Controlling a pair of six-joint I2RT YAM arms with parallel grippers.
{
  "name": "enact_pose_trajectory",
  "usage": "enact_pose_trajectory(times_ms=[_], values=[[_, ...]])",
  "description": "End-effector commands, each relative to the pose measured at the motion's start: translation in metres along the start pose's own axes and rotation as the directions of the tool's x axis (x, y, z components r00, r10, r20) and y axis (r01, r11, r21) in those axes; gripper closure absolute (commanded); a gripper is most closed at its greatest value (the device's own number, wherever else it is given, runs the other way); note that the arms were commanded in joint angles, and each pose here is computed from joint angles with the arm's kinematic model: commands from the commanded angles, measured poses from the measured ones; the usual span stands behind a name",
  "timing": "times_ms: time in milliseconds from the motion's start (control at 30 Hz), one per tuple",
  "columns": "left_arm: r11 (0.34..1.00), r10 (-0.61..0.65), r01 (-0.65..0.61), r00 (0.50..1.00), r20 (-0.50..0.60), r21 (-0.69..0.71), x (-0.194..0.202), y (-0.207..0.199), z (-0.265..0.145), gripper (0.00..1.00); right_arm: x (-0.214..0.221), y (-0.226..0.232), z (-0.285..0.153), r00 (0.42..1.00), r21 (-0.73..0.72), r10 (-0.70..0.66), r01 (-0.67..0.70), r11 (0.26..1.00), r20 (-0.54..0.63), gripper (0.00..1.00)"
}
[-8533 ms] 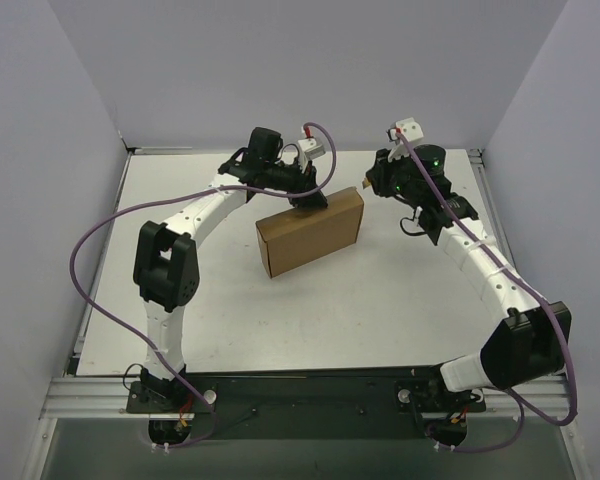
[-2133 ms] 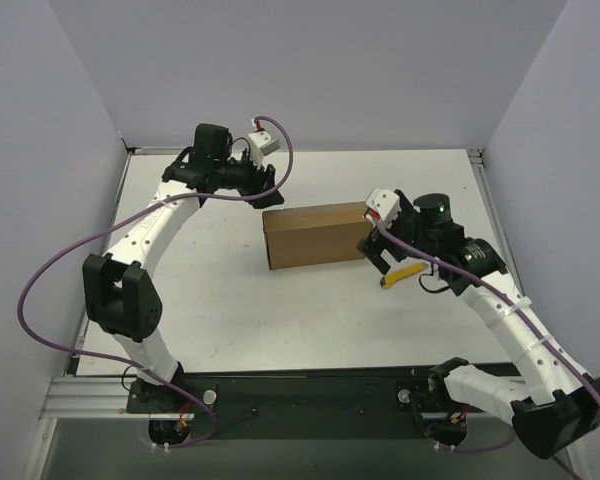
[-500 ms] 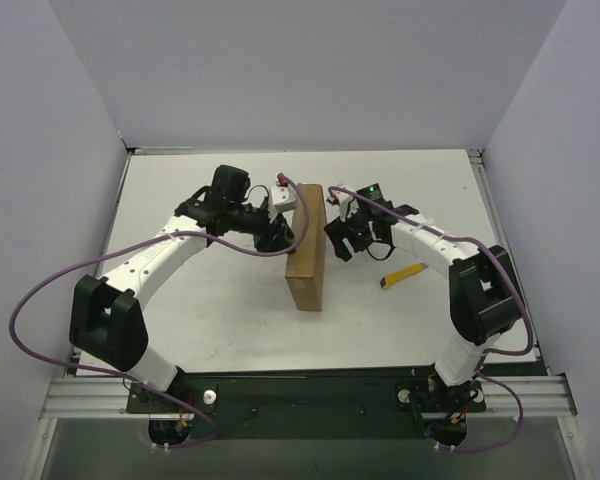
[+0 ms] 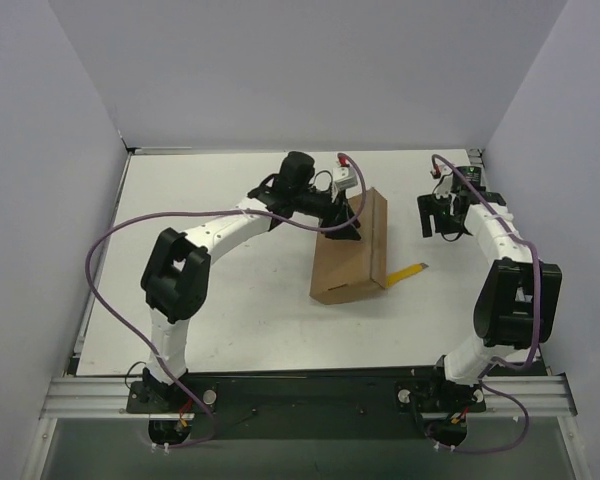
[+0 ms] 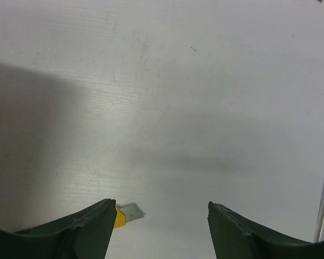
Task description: Unpack the express box
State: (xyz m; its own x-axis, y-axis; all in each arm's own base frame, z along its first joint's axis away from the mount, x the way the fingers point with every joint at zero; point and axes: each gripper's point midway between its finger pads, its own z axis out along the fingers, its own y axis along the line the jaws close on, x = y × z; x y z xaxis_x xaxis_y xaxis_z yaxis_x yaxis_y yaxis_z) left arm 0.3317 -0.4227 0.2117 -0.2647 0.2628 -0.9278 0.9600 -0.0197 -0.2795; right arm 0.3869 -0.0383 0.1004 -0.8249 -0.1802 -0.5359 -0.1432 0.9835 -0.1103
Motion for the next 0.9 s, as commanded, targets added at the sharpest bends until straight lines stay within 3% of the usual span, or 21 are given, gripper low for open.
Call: enact_pose_trajectory(times_ms=[0, 200, 333, 433, 633, 767, 867], values=[[0.998, 0.046, -0.042, 0.995, 0.09, -0.045, -0.043, 0.008, -0.01, 0.46, -0.001, 0.003, -0.02, 0.999, 0.024, -0.036, 0.036, 0.999, -0.008, 0.31], [0.975, -0.028, 0.049, 0.995, 0.096, -0.219, -0.024, 0.033, -0.082, 0.46, 0.017, 0.028, 0.005, 0.996, -0.066, -0.052, 0.047, 0.997, -0.078, 0.3], [0.947, -0.098, 0.12, 0.991, 0.087, -0.299, 0.0, 0.029, -0.129, 0.46, 0.018, 0.042, 0.024, 0.969, -0.056, -0.224, 0.219, 0.974, -0.109, 0.3], [0.936, -0.052, 0.056, 0.998, 0.02, -0.348, 0.017, 0.017, -0.153, 0.46, 0.017, 0.062, 0.036, 0.943, -0.083, -0.307, 0.299, 0.951, -0.125, 0.32], [0.93, 0.029, -0.043, 0.999, -0.044, -0.366, 0.029, -0.006, -0.165, 0.45, 0.003, 0.153, 0.028, 0.922, -0.216, -0.382, 0.361, 0.907, -0.063, 0.32], [0.937, 0.016, -0.038, 0.998, -0.067, -0.348, 0.044, -0.006, -0.159, 0.46, -0.018, 0.198, 0.019, 0.911, -0.238, -0.412, 0.401, 0.885, 0.006, 0.31], [0.943, 0.0, -0.024, 0.997, -0.074, -0.331, 0.05, -0.006, -0.15, 0.47, -0.043, 0.19, 0.009, 0.944, -0.17, -0.327, 0.329, 0.929, 0.04, 0.31]])
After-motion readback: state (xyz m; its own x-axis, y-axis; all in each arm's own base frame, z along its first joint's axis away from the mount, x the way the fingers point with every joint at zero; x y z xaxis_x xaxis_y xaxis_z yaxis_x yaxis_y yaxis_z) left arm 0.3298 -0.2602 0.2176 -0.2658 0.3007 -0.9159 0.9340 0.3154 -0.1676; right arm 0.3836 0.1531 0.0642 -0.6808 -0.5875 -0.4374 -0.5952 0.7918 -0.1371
